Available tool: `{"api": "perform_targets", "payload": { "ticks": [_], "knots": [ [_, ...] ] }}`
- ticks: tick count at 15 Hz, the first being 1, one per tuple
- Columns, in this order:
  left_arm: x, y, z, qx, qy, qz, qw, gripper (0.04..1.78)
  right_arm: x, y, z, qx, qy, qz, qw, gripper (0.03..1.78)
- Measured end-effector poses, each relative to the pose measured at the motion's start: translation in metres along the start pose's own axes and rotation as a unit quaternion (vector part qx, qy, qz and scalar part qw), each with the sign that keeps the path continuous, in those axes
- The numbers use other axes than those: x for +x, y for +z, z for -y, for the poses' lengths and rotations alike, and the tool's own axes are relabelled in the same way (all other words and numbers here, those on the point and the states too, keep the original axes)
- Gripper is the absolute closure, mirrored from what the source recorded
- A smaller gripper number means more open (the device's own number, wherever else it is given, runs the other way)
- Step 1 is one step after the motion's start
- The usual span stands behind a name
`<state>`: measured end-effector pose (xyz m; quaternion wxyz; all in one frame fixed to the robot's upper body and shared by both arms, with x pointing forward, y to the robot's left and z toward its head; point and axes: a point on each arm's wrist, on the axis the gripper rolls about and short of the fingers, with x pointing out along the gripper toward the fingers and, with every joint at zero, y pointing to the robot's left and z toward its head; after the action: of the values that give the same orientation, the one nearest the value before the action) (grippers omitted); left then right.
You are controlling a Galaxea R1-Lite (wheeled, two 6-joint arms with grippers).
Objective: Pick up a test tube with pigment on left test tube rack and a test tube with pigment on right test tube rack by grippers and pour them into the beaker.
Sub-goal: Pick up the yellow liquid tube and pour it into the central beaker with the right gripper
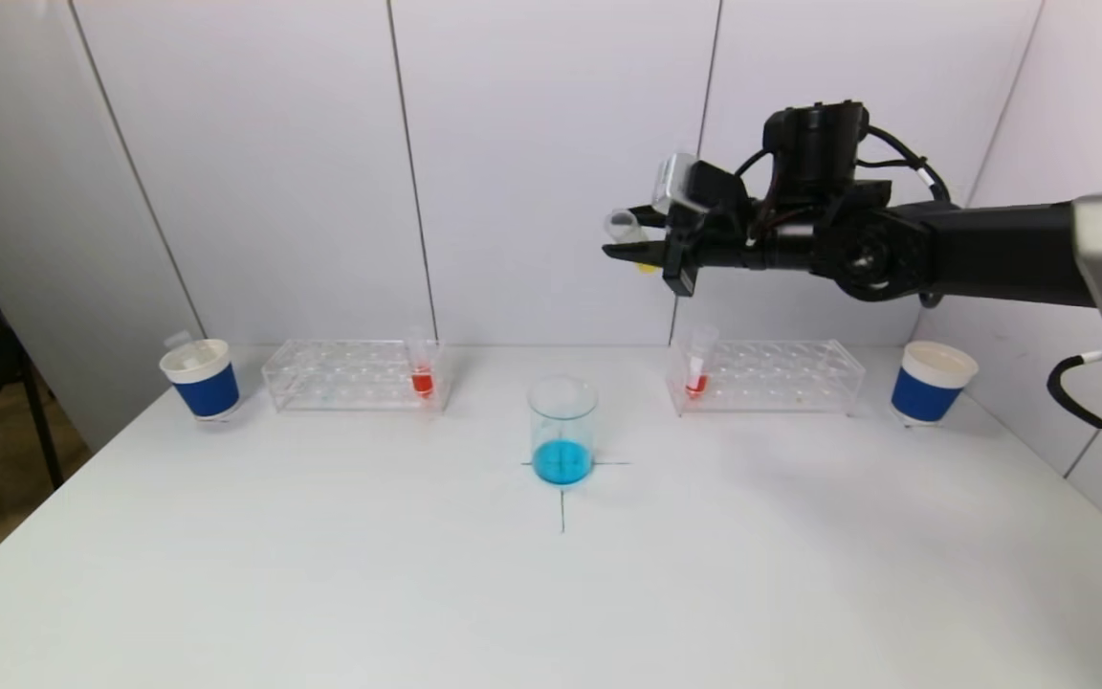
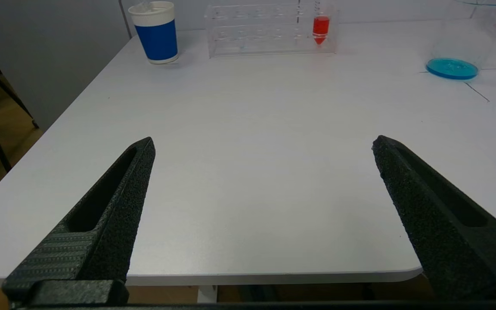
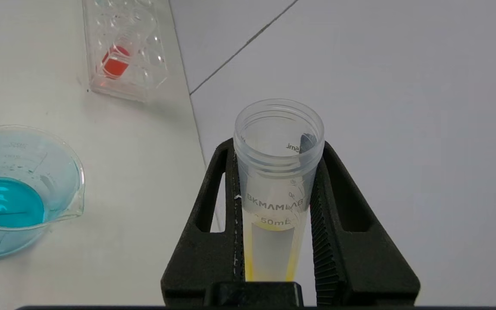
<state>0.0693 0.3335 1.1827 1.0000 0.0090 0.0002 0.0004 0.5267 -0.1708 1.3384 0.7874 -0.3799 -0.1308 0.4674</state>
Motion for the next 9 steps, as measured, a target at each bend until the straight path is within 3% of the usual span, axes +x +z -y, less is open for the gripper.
{"api": "perform_targets", "payload": {
  "ticks": [3,9],
  "knots": [
    [0.000,0.000,0.000,0.000,0.000,0.000,1.000,0.06,0.010,-0.004,-0.012,-0.055,-0.002,0.015,0.9984,1.31],
    [0.000,0.000,0.000,0.000,0.000,0.000,1.000,0.06,0.026,-0.019,-0.033,-0.129,-0.020,0.039,0.9906,1.31]
  ]
}}
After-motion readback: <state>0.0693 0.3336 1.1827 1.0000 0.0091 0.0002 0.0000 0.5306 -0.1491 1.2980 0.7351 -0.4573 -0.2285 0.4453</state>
